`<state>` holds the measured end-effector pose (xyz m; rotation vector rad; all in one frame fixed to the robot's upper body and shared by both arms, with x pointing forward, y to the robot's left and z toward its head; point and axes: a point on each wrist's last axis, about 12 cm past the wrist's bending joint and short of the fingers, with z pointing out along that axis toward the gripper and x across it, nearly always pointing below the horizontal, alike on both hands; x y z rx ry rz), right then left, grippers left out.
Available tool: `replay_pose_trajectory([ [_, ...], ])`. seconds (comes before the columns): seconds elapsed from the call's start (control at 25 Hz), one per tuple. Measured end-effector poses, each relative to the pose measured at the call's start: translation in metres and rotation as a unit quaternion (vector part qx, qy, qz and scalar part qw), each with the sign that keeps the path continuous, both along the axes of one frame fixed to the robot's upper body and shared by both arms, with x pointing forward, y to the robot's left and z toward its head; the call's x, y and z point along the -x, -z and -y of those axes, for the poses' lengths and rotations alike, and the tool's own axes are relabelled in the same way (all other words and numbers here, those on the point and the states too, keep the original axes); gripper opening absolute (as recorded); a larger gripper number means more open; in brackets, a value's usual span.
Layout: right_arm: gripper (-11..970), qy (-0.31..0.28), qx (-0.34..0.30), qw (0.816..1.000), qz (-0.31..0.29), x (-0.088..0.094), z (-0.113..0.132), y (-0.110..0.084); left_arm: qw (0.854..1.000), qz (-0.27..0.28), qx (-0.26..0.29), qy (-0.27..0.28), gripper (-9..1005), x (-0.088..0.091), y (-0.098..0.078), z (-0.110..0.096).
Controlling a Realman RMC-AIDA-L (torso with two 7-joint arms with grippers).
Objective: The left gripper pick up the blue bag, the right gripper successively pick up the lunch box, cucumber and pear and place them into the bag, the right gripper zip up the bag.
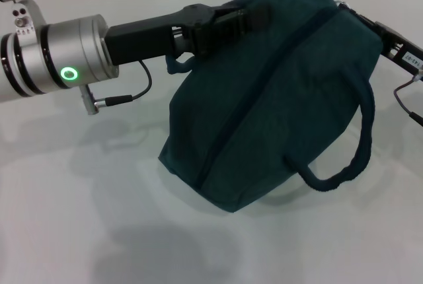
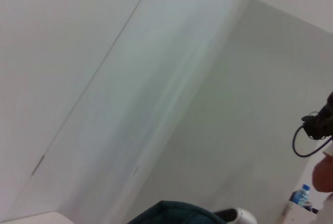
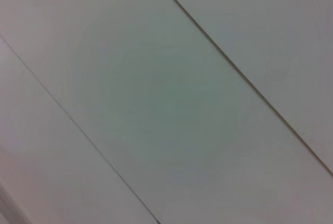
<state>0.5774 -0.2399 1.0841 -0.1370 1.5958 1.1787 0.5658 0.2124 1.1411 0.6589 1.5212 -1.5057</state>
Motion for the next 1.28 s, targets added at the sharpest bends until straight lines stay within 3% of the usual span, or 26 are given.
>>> replay_pose_trajectory([
  [0.2,42,0.006,-0.003,1.0,-0.003,0.003,0.004,0.002,1.0,0.0,-0.006,-0.013,59,-0.005,0.0,0.002],
  [0.6,459,0.022,-0.002,1.0,-0.009,0.016,0.025,0.009,1.0,-0.004,-0.015,-0.026,57,-0.013,0.0,0.009],
  [0.84,581,0.069,0.004,0.997,-0.02,0.03,0.062,0.016,0.999,-0.013,-0.025,-0.029,70,-0.019,0.005,0.02],
  [1.16,794,0.111,-0.014,0.994,-0.008,0.046,0.093,0.014,0.996,-0.02,-0.06,-0.07,111,-0.03,0.02,0.031],
  [1.28,795,0.116,-0.015,0.993,-0.009,0.049,0.096,0.016,0.993,-0.018,-0.078,-0.092,126,-0.033,0.027,0.03],
])
